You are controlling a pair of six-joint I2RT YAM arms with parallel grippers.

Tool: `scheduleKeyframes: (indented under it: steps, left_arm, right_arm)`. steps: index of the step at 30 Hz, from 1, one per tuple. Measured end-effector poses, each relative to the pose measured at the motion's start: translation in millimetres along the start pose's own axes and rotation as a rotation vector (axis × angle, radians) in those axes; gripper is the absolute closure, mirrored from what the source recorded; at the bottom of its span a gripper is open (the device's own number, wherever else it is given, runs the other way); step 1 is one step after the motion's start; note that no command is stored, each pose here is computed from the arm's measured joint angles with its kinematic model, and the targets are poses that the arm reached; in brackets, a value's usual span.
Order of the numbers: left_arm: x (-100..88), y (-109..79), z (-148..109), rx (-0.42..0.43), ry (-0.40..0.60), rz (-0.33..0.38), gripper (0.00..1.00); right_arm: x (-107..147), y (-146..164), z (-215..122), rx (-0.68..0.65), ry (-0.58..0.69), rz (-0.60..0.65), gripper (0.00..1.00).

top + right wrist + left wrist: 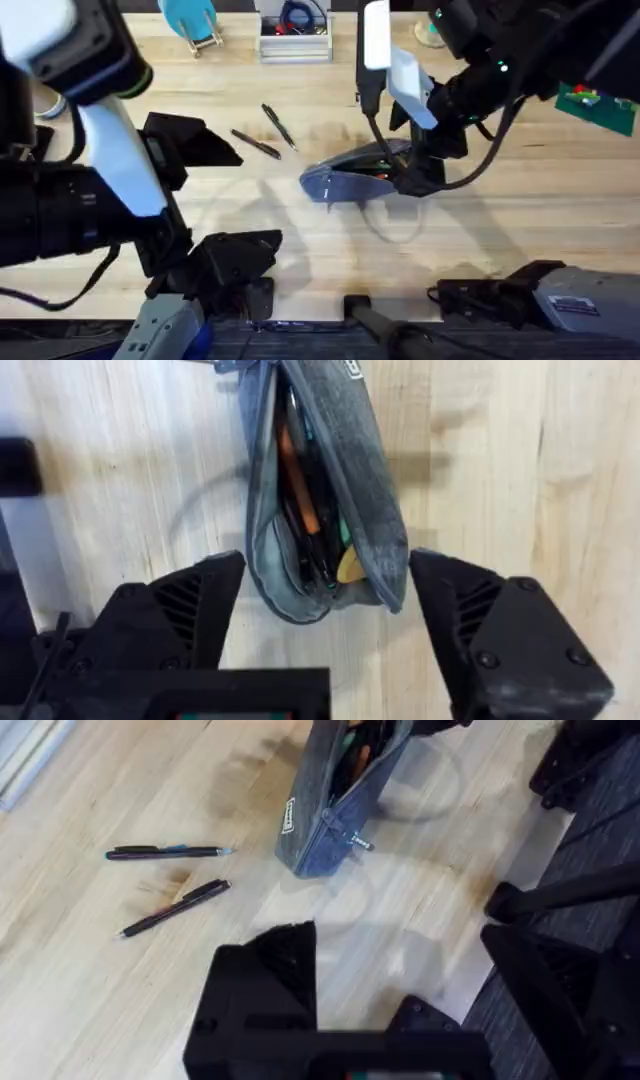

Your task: Unzip the bag, pick up the pens from the table one at a time and place them inside, then zip the bag closed.

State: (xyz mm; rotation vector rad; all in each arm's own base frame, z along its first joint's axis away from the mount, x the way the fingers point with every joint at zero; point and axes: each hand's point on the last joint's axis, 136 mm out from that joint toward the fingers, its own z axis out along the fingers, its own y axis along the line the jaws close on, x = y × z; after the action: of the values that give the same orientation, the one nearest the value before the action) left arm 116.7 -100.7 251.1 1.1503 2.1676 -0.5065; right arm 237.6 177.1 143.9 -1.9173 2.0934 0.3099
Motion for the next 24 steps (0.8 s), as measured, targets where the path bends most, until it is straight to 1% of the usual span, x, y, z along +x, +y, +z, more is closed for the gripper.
scheduleKeyframes:
  steps: [7,12,16,24]
  left_arm:
    - [0.0,0.0,0,0.000,0.000,0.000,0.006]
    - [0.0,0.0,0,0.000,0.000,0.000,0.006]
    - [0.0,0.0,0,0.000,0.000,0.000,0.006]
    - [0.0,0.0,0,0.000,0.000,0.000,0.006]
  right_arm:
    - [1,3,-17,0.039,-0.023,0.015,0.005]
    - [0,4,-32,0.090,-0.054,0.018,0.005]
    - [5,13,-36,0.105,-0.065,0.017,0.005]
    - [19,25,-43,0.135,-0.084,0.106,0.005]
